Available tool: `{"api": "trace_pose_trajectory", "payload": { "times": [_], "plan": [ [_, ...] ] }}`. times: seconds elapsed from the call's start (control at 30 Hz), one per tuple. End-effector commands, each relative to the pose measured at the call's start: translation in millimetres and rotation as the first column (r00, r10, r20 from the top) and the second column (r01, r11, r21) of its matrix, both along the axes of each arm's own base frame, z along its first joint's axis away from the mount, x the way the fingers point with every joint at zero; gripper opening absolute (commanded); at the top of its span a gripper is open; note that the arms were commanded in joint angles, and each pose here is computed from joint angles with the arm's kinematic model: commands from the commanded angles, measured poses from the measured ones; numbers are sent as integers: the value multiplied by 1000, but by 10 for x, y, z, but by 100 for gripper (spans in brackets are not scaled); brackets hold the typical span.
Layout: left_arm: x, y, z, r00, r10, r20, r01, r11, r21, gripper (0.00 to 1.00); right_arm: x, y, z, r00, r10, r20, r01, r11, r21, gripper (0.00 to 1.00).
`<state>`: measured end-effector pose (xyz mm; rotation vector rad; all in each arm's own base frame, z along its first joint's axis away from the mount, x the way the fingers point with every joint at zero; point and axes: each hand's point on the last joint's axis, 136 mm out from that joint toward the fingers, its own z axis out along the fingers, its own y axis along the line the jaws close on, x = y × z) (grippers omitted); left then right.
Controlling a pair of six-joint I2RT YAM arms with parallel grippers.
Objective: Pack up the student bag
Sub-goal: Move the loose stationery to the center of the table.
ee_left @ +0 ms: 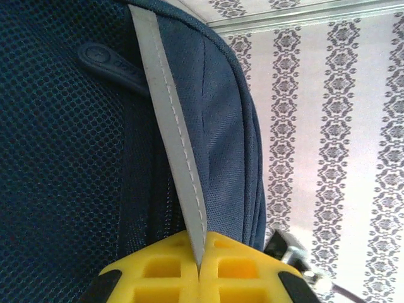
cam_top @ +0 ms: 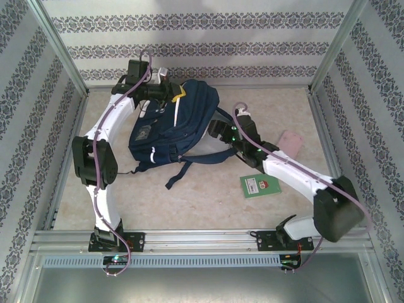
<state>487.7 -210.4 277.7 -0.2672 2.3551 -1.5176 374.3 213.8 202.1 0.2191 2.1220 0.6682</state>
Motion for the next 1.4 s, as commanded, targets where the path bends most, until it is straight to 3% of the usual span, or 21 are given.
{"api": "trace_pose_trajectory", "payload": {
  "times": [0.0, 0.13, 0.3, 0.37, 0.6, 0.77, 0.97, 1.37],
  "plan": [
    [-80, -55, 191, 990, -21, 143, 17, 999, 30, 0, -223, -189, 1, 996, 78, -39, -83, 981, -175, 86],
    [-196, -224, -40, 990, -63, 124, 55, 996, 68, 0, -391, -613, -205, 984, -53, -170, 13, 974, -228, 88],
    [-296, -322, -213, 989, -81, 122, 70, 993, 94, 0, -708, -1158, -678, 892, -214, -398, 126, 964, -236, 94],
    [-315, -343, -273, 990, -80, 119, 69, 993, 91, 0, -844, -1401, -878, 837, -291, -464, 174, 945, -278, 98],
    [-394, -465, -411, 989, -110, 100, 102, 991, 83, 0, -1223, -1961, -1518, 634, -417, -652, 360, 905, -228, 98],
    [-445, -515, -435, 988, -120, 95, 114, 991, 67, 0, -1288, -2004, -1724, 600, -402, -692, 345, 910, -229, 98],
    [-472, -537, -446, 987, -129, 92, 123, 990, 67, 0, -1372, -1752, -1844, 573, -288, -767, 315, 942, -118, 98],
    [-483, -530, -432, 987, -133, 95, 127, 989, 72, 0, -1680, -1102, -1827, 598, -130, -791, 280, 958, 54, 98]
  ]
}}
